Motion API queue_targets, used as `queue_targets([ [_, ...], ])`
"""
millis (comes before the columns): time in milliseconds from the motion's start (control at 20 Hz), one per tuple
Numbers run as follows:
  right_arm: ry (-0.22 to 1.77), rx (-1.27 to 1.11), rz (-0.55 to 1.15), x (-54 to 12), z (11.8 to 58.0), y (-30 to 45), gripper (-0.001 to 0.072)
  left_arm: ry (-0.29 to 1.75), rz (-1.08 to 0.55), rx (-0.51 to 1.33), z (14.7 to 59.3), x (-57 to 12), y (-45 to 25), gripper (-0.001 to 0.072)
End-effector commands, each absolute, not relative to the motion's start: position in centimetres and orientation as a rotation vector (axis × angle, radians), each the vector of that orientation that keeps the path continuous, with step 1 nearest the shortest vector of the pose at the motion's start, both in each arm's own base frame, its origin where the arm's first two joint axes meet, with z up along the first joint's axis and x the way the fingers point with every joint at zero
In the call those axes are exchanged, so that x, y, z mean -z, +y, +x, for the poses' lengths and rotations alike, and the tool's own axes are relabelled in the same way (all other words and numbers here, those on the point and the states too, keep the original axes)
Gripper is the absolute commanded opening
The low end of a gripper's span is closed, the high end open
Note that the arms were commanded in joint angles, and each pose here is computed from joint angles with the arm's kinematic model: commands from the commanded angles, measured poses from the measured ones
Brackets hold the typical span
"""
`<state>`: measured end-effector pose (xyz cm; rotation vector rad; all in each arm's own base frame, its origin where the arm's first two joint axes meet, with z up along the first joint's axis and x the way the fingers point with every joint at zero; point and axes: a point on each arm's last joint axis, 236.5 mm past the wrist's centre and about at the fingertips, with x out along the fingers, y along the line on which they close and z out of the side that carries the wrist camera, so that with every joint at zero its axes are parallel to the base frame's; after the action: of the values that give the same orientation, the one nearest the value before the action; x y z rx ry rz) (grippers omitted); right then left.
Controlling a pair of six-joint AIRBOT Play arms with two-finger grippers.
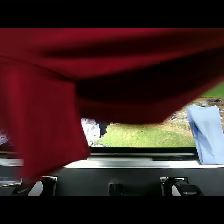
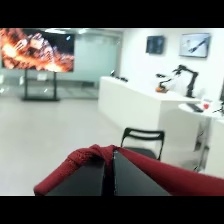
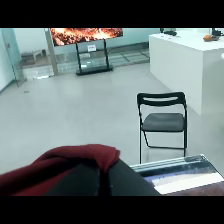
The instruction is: Fold the clothes and pants, and hang the long-sleeved shirts on hangers.
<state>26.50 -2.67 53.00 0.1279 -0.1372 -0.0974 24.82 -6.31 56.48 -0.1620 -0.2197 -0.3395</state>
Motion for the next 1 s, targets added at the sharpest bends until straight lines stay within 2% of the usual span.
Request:
queue_targets([
  [0, 0.068, 0.131, 0.128, -47.7, 30.9, -3.4, 0.0039, 0.056, -0.206, 0.233, 29.6, -48.7, -3.3, 0.0026],
  [200, 0.579, 0.17, 0.134, -31.7, 41.7, -4.1, 0.0039, 0.498, -0.392, 0.25, 37.8, -31.2, -2.4, 0.0026],
  [300, 0.72, 0.173, 0.144, -24.2, 47.5, -4.1, 0.0039, 0.631, -0.486, 0.222, 41.5, -22.0, -2.8, 0.0027],
  [400, 0.828, 0.184, 0.26, -17.2, 51.6, -3.3, 0.0041, 0.721, -0.548, 0.169, 44.5, -13.7, -3.2, 0.0027],
  [600, 1.15, 0.151, 0.537, -4.1, 52.9, 1.5, 0.0041, 1.0, -0.611, 0.157, 46.0, -0.3, -6.4, 0.0028],
  [750, 1.274, 0.116, 0.612, 0.2, 52.5, 3.5, 0.0041, 1.132, -0.7, 0.166, 45.3, 4.3, -8.1, 0.0035],
  [800, 1.277, 0.113, 0.597, 0.5, 52.5, 3.3, 0.0065, 1.144, -0.702, 0.163, 45.1, 4.7, -7.8, 0.0084],
  [850, 1.267, 0.111, 0.57, 0.2, 52.5, 2.5, 0.0186, 1.147, -0.709, 0.157, 45.0, 4.4, -7.1, 0.0201],
  [900, 1.256, 0.111, 0.544, -0.4, 52.3, 1.1, 0.0336, 1.163, -0.724, 0.16, 44.7, 3.8, -6.2, 0.0462],
  [950, 1.256, 0.123, 0.518, -1.1, 51.7, -0.9, 0.0384, 1.19, -0.741, 0.169, 44.1, 3.1, -5.1, 0.0681],
])
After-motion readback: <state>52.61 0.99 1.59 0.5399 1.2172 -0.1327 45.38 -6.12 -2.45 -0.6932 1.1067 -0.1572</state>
